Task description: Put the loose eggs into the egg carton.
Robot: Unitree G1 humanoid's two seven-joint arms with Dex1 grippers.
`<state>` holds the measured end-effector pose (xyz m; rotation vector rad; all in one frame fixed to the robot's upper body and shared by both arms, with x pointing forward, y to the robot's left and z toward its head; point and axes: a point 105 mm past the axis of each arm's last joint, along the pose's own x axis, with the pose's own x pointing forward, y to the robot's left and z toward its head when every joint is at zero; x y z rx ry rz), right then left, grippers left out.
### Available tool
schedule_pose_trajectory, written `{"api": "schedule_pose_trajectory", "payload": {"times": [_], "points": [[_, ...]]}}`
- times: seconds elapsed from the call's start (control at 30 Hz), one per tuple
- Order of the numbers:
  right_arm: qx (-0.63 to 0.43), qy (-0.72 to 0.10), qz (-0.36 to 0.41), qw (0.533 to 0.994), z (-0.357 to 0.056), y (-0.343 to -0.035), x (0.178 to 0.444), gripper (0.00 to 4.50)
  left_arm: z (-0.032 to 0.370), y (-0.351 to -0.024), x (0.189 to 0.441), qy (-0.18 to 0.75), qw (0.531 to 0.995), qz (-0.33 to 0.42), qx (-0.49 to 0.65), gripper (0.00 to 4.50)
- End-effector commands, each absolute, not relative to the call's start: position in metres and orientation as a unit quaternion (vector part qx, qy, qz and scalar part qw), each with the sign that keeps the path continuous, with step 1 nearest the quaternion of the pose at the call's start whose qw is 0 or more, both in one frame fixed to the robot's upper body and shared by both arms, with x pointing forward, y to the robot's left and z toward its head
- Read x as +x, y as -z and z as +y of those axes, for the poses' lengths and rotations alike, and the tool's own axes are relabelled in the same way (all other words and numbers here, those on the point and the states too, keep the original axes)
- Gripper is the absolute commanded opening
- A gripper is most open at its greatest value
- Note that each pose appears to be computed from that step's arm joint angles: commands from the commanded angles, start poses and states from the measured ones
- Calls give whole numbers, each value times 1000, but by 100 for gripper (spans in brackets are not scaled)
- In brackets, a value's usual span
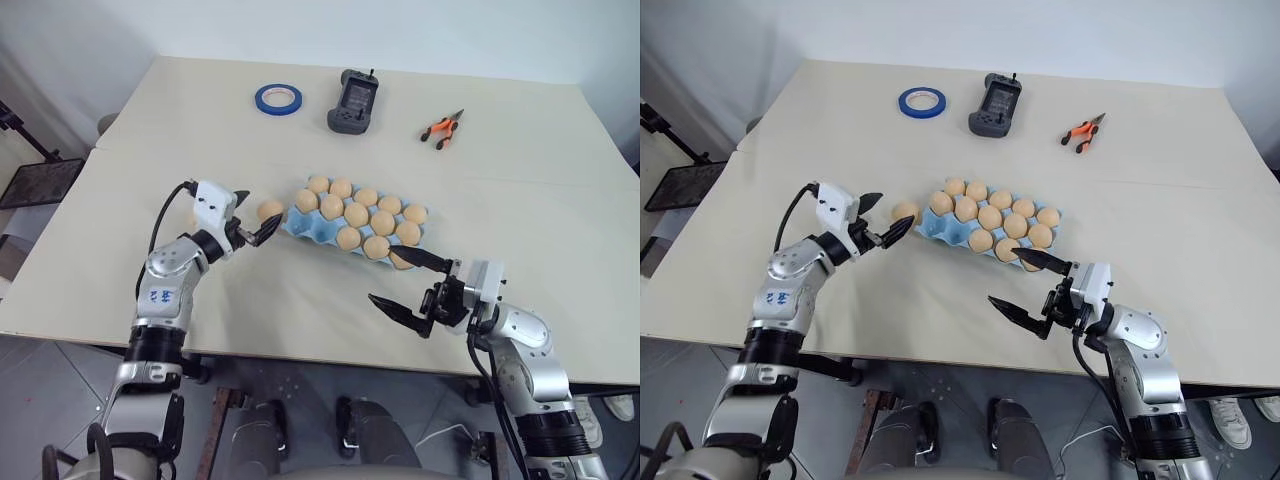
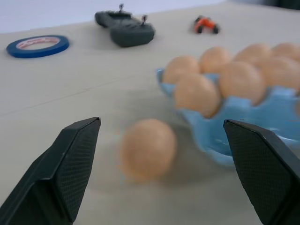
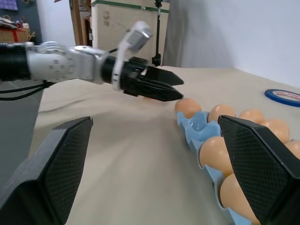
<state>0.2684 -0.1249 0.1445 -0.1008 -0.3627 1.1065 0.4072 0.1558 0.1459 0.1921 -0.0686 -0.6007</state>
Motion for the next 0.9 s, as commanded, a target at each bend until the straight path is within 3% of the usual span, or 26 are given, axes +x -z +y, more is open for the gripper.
{"api": "schedule_pose_trajectory", "payload": {"times": [0.03,0.17,0.43,0.53,0.77,0.9], "points": [[-58,-517,-193,832,-126,-155,263,450,156,-149,422,283,952,-35,115,448],[-60,-509,-193,837,-128,-155,263,450,152,-149,440,272,956,-21,110,448],[-63,-502,-197,840,-129,-157,264,450,133,-138,449,291,951,7,103,448],[-64,-498,-198,842,-130,-158,263,450,135,-135,450,282,955,15,88,389],[-63,-494,-199,844,-131,-157,263,450,142,-135,448,276,957,2,84,180],[-60,-497,-197,843,-128,-156,264,450,152,-150,445,268,959,-47,84,138]]}}
